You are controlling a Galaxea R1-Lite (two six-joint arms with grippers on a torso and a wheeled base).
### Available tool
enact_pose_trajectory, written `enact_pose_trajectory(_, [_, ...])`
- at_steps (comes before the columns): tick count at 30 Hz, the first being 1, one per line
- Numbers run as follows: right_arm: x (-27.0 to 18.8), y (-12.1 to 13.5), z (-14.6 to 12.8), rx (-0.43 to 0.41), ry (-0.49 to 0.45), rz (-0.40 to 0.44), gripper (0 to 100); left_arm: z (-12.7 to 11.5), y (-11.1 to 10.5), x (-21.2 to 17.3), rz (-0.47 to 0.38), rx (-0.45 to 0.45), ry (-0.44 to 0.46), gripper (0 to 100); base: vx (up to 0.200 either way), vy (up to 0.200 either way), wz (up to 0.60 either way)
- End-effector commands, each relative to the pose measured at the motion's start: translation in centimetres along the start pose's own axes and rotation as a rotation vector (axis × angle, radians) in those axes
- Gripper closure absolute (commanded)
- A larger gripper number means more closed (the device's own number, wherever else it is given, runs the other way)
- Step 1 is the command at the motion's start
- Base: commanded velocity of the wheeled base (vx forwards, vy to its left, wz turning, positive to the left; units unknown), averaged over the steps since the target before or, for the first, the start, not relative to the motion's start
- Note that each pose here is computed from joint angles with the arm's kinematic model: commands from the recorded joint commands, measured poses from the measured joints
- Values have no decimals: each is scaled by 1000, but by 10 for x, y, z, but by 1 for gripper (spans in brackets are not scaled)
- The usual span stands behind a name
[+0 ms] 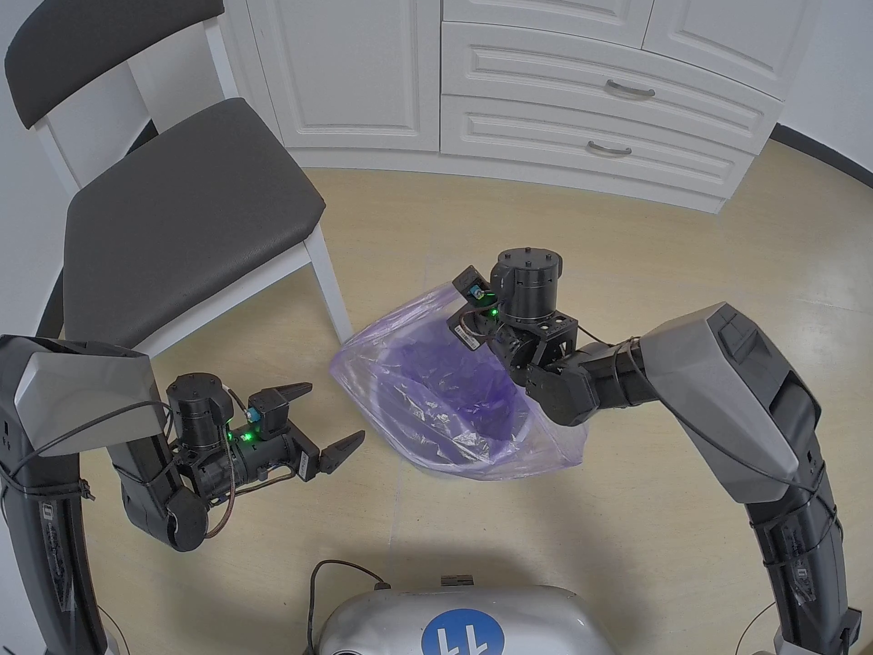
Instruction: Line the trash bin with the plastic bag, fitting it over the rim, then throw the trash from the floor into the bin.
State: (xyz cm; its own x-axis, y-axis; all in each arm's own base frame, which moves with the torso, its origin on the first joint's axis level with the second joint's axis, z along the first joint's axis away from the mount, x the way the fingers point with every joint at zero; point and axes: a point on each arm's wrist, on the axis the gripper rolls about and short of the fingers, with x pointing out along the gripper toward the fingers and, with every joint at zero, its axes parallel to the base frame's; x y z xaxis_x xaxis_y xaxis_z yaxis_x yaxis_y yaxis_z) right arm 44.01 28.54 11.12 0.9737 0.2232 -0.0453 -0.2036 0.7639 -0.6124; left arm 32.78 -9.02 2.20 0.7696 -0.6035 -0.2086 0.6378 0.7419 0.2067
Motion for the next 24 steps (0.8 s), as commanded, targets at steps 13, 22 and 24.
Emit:
enact_pose_trajectory(13, [38, 14, -39, 82, -2, -52, 100, 15, -2, -8, 4, 16, -32, 0, 0, 0, 0])
enact_pose_trajectory(22, [34, 5, -20, 136, -133, -134, 100, 17, -2, -9, 5, 19, -39, 0, 0, 0, 0])
enact_pose_trajectory(24, [34, 6, -20, 129, -129, -128, 100, 18, -2, -9, 5, 20, -42, 0, 0, 0, 0])
